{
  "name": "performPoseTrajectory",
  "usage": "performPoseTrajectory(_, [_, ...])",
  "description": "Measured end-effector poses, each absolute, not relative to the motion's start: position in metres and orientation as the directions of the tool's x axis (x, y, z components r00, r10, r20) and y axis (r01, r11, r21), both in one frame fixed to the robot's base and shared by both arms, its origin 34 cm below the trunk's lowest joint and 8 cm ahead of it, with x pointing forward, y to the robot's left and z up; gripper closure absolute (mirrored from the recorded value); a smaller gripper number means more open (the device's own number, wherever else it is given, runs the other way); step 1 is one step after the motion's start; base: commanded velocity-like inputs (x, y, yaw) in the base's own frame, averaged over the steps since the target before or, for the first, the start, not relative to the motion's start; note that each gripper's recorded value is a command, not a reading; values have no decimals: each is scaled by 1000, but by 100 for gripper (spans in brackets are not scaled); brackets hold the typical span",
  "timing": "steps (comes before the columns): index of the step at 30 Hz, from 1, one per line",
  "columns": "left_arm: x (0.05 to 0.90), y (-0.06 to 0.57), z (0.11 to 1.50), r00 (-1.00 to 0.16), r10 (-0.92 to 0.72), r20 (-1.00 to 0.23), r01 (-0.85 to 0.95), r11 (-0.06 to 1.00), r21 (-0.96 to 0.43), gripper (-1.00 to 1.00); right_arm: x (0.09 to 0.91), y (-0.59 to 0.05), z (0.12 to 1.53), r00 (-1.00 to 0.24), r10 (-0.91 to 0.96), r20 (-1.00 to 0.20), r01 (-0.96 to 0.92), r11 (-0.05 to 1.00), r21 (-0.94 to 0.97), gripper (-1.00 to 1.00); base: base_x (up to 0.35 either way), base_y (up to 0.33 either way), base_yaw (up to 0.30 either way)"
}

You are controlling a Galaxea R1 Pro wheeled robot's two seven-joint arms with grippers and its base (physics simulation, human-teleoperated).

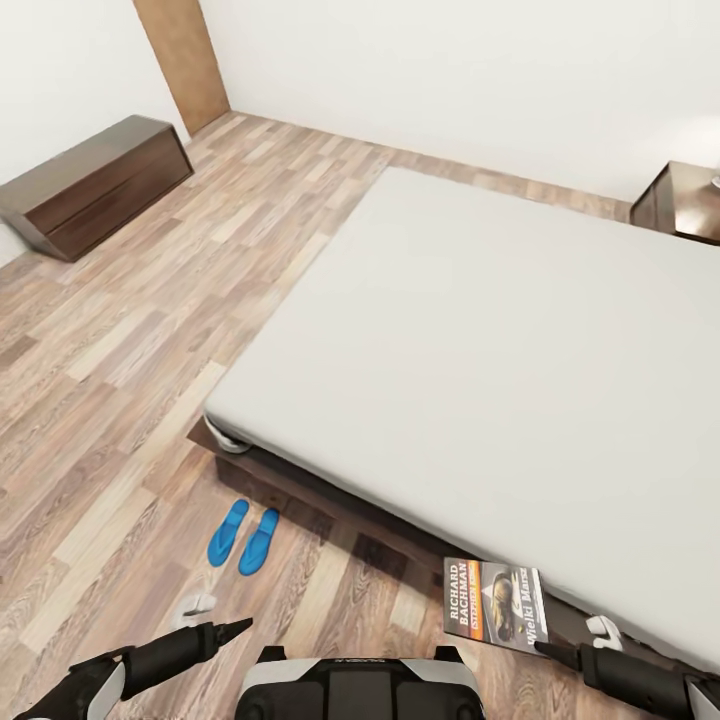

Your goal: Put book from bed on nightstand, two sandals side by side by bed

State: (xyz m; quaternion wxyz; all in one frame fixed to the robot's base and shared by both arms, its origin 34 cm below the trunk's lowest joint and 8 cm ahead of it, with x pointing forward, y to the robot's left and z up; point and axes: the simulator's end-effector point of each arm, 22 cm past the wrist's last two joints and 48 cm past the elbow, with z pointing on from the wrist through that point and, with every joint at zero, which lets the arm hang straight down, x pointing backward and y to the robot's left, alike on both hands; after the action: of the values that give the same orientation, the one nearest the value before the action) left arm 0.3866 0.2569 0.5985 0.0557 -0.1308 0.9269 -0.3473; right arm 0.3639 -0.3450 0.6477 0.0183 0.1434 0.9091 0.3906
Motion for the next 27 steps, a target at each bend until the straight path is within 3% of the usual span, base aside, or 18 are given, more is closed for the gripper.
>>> performPoseTrajectory(19, [354, 246, 591, -952, -300, 66, -272, 720, -638, -100, 331, -283, 638, -969, 189, 162, 245, 615, 750, 100, 0, 0, 292])
performPoseTrajectory(27, [329, 233, 581, -954, -298, 44, -263, 751, -606, -100, 309, -272, 637, -955, 200, 218, 295, 603, 741, 100, 0, 0, 292])
